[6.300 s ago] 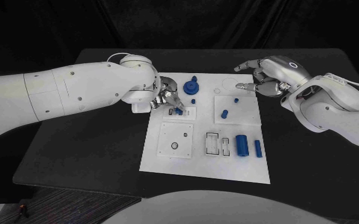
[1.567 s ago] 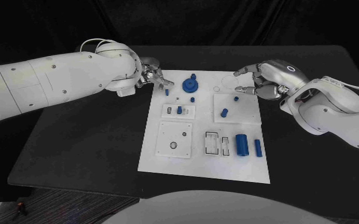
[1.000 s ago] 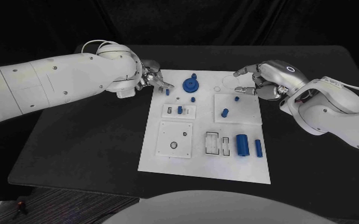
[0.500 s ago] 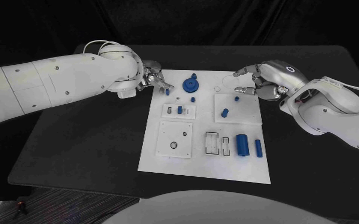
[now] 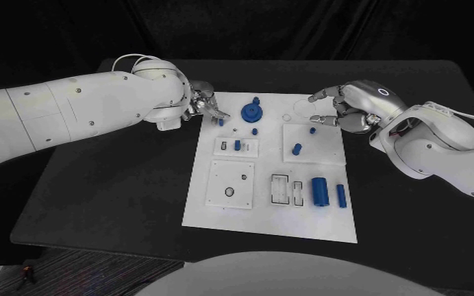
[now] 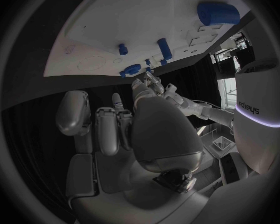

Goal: Assemble the parts on the task board

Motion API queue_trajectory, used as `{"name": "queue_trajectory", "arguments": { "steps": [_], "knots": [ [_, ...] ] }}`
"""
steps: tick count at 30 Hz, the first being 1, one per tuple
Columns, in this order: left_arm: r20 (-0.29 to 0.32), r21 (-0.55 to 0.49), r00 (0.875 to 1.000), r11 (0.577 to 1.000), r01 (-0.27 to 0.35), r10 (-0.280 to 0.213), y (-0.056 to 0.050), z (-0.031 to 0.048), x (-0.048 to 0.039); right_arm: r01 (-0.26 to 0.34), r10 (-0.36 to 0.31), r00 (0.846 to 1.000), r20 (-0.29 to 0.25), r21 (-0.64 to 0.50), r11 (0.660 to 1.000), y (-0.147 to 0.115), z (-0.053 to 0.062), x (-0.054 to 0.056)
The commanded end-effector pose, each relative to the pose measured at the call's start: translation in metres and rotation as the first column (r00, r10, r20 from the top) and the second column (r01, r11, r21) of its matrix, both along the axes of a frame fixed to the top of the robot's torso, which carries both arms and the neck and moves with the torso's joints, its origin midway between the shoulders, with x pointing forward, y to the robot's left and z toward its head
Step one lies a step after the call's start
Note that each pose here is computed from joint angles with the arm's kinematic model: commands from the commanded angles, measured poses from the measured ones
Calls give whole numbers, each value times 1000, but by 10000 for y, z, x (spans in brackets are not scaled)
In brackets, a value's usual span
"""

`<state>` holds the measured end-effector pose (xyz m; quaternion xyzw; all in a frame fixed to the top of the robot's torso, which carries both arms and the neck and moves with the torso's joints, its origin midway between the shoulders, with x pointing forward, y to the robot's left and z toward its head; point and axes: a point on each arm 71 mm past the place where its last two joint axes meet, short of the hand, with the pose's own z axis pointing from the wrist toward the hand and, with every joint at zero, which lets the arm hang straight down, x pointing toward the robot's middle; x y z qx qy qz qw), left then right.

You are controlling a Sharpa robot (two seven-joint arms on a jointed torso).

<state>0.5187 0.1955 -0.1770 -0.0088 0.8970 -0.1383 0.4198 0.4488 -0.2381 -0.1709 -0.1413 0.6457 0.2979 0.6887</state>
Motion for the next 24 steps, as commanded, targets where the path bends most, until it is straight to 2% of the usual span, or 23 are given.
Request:
{"name": "queue_trajectory", "arguments": {
  "steps": [1, 24],
  "knots": [
    [-10, -3, 1000, 1000, 18, -18, -26, -11, -11, 6, -6, 1000, -9, -5, 1000, -1, -17, -2],
    [-15, -2, 1000, 1000, 22, -22, -44, -29, -17, 9, -9, 1000, -20, -10, 1000, 3, -46, 3]
  ]
}}
